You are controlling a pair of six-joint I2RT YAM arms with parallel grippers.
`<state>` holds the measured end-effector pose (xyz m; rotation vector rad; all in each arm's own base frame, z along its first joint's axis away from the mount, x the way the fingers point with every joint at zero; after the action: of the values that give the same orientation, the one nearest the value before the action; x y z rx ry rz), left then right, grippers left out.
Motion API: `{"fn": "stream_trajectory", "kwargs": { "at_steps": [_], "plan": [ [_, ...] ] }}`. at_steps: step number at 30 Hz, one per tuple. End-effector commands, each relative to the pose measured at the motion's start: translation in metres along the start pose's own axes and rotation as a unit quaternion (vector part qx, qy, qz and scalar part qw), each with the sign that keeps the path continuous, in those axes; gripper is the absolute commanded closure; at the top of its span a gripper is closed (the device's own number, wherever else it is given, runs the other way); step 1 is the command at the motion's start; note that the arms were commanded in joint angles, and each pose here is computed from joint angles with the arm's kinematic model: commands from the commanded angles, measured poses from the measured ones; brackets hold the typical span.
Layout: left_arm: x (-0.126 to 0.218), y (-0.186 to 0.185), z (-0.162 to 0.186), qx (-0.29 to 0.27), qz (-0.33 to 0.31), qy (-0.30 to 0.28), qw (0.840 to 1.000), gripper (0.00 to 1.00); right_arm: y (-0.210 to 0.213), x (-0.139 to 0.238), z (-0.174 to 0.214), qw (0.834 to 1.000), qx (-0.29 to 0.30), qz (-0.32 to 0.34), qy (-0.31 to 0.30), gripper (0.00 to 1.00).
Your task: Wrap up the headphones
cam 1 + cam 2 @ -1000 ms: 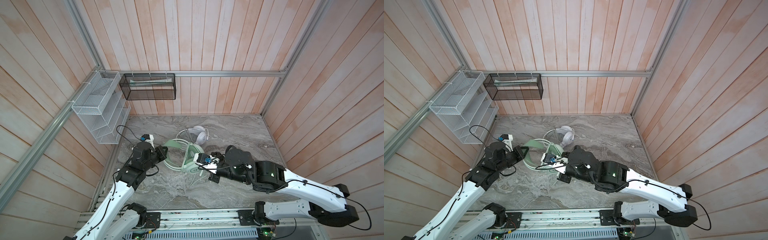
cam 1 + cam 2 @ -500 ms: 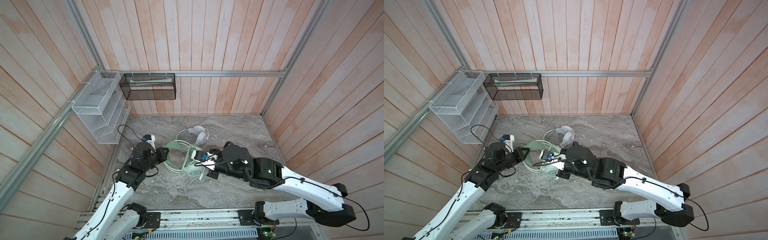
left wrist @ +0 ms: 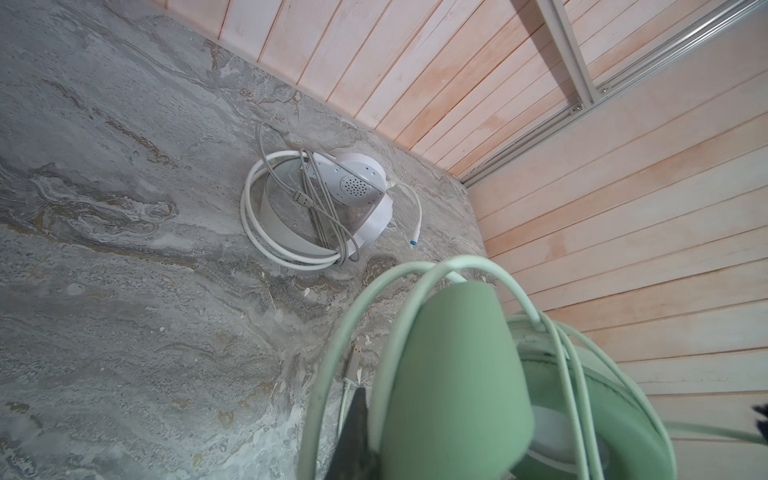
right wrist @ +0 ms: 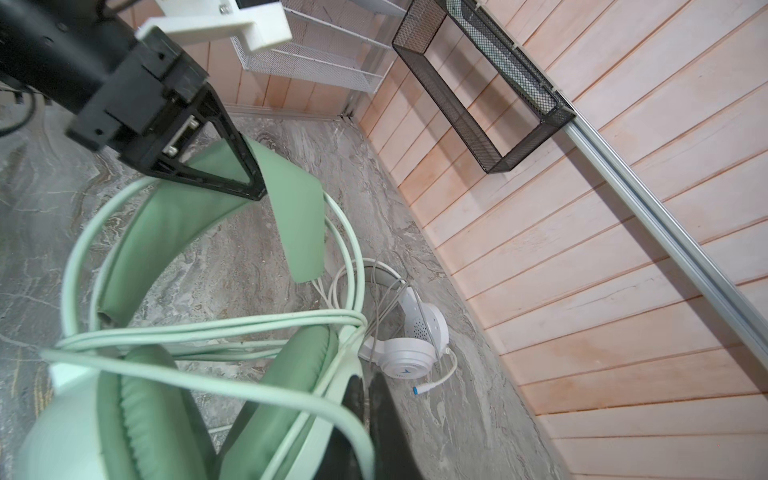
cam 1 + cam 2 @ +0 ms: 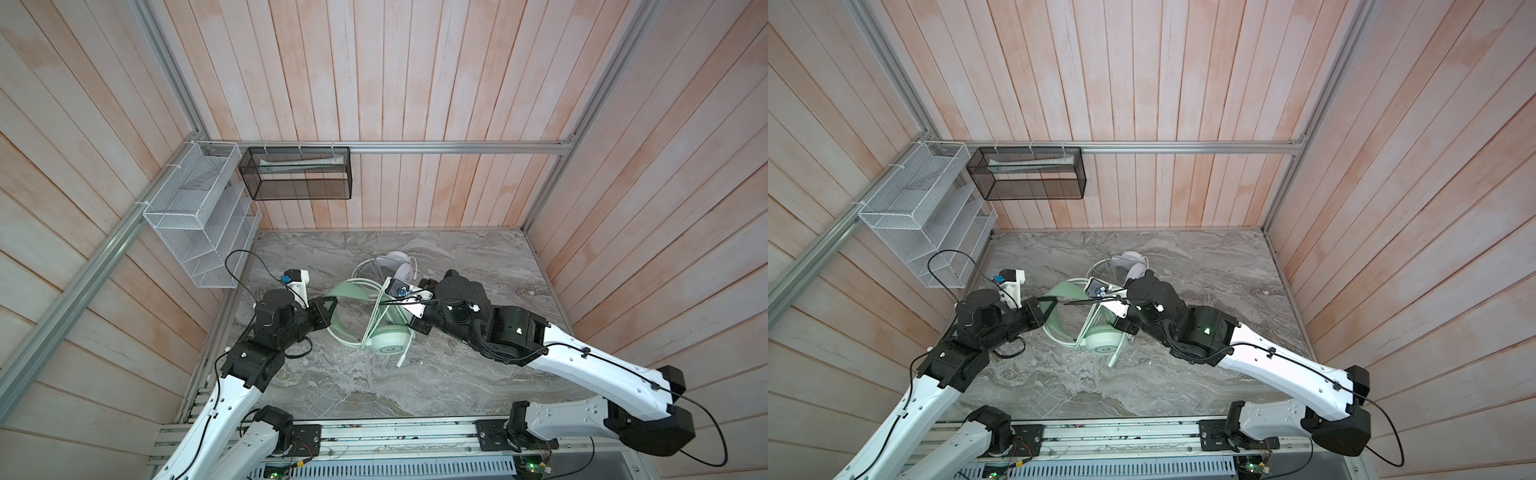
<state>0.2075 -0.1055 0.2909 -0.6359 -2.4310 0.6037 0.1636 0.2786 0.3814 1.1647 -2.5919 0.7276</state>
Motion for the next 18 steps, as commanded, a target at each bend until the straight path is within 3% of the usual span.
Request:
{"fn": "stream_trajectory", "kwargs": {
  "at_steps": [1, 6, 14, 18],
  "plan": [
    [0.009, -0.01, 0.004, -0.026, 0.043, 0.012, 0.999, 1.0, -0.028, -0.002, -0.014, 0.995, -0.034, 0.083, -0.043, 0.92],
    [0.019, -0.021, -0.001, -0.028, 0.072, -0.001, 0.997, 1.0, -0.043, -0.013, -0.004, 0.994, -0.056, 0.082, -0.038, 0.92],
    [0.029, -0.03, -0.005, -0.024, 0.099, -0.016, 0.995, 1.0, -0.048, -0.019, 0.0, 0.994, -0.085, 0.057, -0.046, 0.83],
    [0.036, -0.034, -0.011, -0.025, 0.099, -0.028, 0.994, 1.0, -0.043, -0.024, 0.007, 0.994, -0.091, 0.042, -0.043, 0.86]
  ]
}}
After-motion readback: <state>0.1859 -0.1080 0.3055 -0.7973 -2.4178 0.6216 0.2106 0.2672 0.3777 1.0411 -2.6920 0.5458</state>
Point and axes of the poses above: each gripper's point midway between its finger pads, its own x axis back along the fingers, its own y axis along the line the jaws close on, z = x × y, the point moved 7 cm from there along x, back along the fingers, and after that the axes turned 9 degrees about -x, right-handed, at the moved point
